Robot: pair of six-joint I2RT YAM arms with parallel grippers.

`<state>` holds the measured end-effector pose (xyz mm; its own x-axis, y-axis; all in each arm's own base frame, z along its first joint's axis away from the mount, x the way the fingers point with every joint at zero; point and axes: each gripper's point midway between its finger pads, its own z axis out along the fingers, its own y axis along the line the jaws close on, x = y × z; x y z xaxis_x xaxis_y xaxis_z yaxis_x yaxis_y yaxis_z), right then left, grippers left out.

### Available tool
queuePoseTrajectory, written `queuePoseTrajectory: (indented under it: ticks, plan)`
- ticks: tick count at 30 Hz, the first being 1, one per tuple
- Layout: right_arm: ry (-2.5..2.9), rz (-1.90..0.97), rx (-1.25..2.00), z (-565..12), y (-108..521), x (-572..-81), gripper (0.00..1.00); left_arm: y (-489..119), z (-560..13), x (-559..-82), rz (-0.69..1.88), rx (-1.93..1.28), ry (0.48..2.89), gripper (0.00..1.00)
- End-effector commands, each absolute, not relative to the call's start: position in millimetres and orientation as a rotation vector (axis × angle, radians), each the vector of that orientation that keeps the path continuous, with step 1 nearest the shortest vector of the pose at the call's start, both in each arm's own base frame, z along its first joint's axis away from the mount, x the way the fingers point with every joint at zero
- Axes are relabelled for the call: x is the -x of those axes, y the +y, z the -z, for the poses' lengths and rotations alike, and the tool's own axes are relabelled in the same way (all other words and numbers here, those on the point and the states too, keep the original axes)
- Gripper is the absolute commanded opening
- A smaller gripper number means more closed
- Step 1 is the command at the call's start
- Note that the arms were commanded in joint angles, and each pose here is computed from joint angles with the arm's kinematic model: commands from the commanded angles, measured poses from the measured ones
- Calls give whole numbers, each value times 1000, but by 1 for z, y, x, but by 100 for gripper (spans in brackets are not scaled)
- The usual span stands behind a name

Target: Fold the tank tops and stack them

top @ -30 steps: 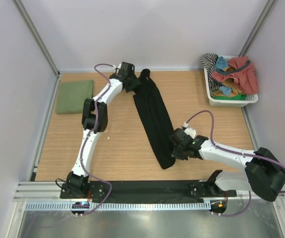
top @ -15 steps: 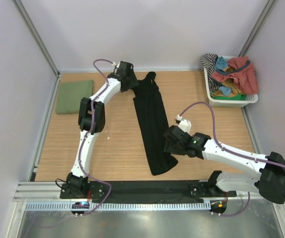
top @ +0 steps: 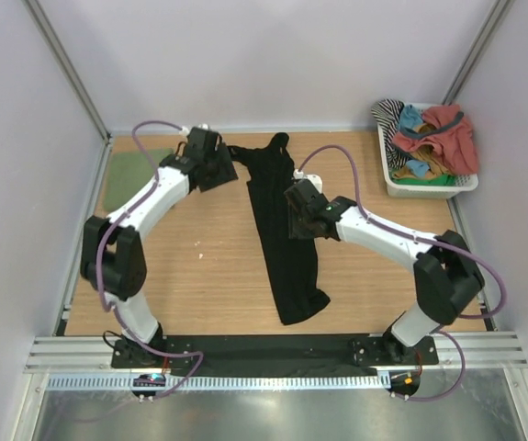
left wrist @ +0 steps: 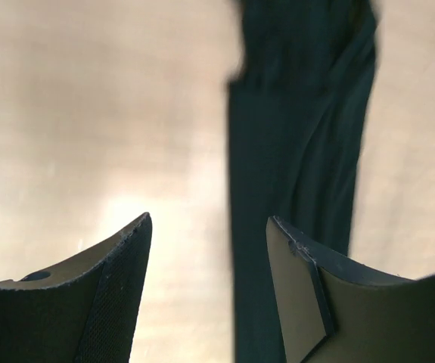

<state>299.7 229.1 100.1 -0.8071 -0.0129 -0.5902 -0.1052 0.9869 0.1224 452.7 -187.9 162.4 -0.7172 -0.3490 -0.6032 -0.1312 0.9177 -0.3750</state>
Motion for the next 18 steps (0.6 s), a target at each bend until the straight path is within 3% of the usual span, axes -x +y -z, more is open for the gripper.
queuePoseTrajectory:
  ticks: [1, 7, 13, 14, 15, 16, 18]
  plan:
    - [2434, -284, 198, -118, 254, -327, 44, -189, -150, -399, 406, 325, 2415, 63]
    - [2515, -223, 248, -83, 263, -339, 46, -199, -147, -318, 468, 256, 2419, 63]
    - [2573, -195, 266, -51, 260, -336, 40, -199, -138, -259, 566, 263, 2436, 63]
    - [2579, -187, 265, -48, 258, -336, 37, -200, -136, -251, 579, 255, 2443, 63]
    - [2587, -176, 259, -45, 256, -336, 25, -198, -128, -243, 577, 271, 2461, 63]
    - [2590, -159, 245, -42, 251, -336, 19, -198, -131, -237, 603, 271, 2449, 63]
    - [2599, -150, 204, -39, 240, -337, 12, -200, -124, -226, 611, 271, 2464, 63]
